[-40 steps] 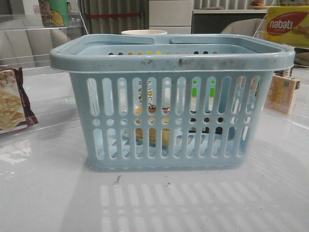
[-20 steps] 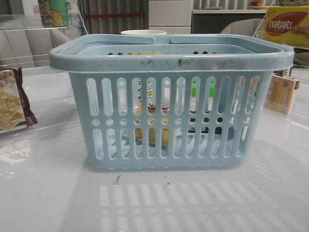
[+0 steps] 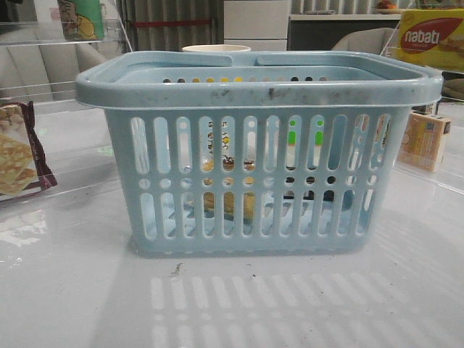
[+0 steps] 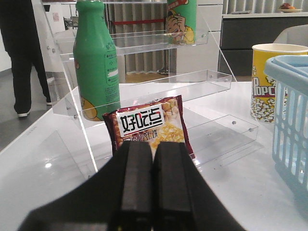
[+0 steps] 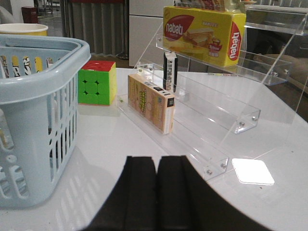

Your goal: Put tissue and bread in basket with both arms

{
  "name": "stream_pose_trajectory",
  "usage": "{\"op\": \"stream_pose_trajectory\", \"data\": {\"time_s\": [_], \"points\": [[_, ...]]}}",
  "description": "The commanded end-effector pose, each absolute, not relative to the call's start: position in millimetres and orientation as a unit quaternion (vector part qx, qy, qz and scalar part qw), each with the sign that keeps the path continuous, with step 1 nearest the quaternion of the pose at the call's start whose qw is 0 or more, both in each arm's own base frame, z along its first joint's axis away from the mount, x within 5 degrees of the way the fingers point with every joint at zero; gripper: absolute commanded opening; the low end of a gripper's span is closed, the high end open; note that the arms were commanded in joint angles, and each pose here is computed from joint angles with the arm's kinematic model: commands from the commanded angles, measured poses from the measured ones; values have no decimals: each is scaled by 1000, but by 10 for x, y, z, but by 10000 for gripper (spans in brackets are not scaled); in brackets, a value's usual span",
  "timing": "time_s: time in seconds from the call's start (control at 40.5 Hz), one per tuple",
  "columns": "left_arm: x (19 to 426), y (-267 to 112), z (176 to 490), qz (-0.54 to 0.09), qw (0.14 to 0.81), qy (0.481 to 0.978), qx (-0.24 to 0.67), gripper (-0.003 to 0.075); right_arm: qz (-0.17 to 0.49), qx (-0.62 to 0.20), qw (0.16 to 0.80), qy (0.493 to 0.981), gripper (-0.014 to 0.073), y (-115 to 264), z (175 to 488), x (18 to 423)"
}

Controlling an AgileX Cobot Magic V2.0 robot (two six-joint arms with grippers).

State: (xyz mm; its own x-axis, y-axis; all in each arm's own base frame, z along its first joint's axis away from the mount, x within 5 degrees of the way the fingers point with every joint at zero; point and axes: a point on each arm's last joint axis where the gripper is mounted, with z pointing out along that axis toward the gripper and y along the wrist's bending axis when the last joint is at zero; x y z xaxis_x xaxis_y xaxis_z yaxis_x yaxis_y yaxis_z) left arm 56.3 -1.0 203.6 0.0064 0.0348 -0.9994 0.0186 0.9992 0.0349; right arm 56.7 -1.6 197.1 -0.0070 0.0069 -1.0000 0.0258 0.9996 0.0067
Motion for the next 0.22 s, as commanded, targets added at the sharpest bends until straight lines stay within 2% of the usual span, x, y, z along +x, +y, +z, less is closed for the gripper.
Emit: {"op": "stream_pose_trajectory", "data": {"time_s": [0.0, 0.198], "points": [[542, -10, 2141, 2, 749, 663, 13, 90, -12, 8, 739, 673, 25, -16, 2052, 552], [542, -10, 2141, 2, 749, 663, 13, 90, -12, 7, 738, 674, 25, -15, 2049, 553]]}}
